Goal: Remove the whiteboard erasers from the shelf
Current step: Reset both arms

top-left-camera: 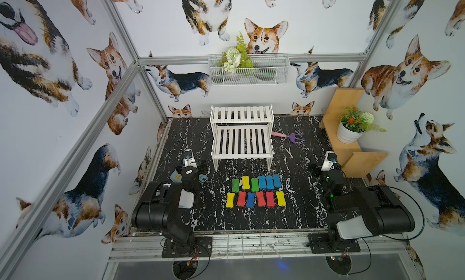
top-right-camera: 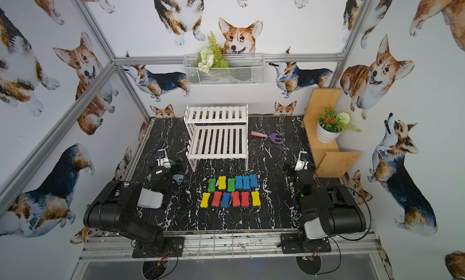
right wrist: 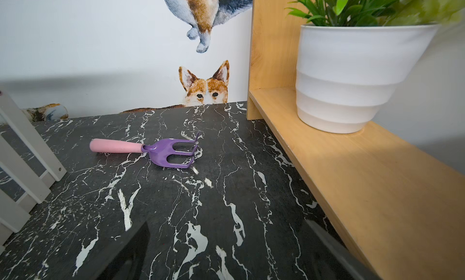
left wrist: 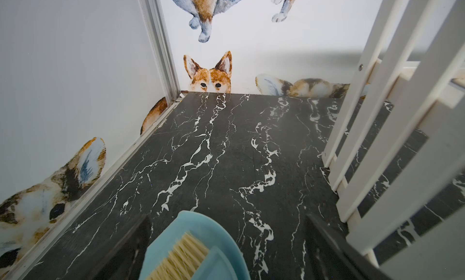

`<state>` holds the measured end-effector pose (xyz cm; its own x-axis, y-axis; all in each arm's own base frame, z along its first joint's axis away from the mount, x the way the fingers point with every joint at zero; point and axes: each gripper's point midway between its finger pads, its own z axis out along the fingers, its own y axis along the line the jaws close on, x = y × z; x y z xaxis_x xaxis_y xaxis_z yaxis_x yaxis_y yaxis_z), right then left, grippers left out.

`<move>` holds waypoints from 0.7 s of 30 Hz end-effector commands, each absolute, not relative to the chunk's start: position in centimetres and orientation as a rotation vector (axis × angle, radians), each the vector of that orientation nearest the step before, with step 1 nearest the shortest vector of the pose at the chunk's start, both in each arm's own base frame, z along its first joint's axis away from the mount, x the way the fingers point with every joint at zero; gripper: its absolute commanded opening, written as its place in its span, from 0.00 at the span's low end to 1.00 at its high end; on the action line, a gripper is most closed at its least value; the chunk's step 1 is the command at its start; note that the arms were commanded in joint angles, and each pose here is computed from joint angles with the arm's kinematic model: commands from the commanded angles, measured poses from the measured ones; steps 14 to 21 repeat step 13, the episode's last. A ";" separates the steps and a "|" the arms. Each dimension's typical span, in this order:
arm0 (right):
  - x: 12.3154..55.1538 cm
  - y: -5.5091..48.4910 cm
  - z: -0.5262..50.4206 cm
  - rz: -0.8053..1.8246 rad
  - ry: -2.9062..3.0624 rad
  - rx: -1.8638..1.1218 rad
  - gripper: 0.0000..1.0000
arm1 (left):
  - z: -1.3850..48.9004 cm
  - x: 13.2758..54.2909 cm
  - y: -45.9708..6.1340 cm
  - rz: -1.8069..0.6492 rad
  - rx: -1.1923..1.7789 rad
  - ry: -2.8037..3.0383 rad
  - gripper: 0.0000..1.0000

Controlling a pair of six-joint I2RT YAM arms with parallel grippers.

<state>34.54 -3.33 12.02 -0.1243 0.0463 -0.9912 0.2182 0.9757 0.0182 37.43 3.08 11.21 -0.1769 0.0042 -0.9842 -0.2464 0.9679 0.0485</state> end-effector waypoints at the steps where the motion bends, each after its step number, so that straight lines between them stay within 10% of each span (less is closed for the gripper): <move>1: 34.7 -3.2 12.7 -0.133 1.665 0.206 1.00 | 11.7 37.4 3.2 0.233 -0.187 1.716 1.00; 21: 34.8 -3.2 12.6 -0.131 1.669 0.204 1.00 | 11.7 37.4 3.2 0.234 -0.187 1.717 1.00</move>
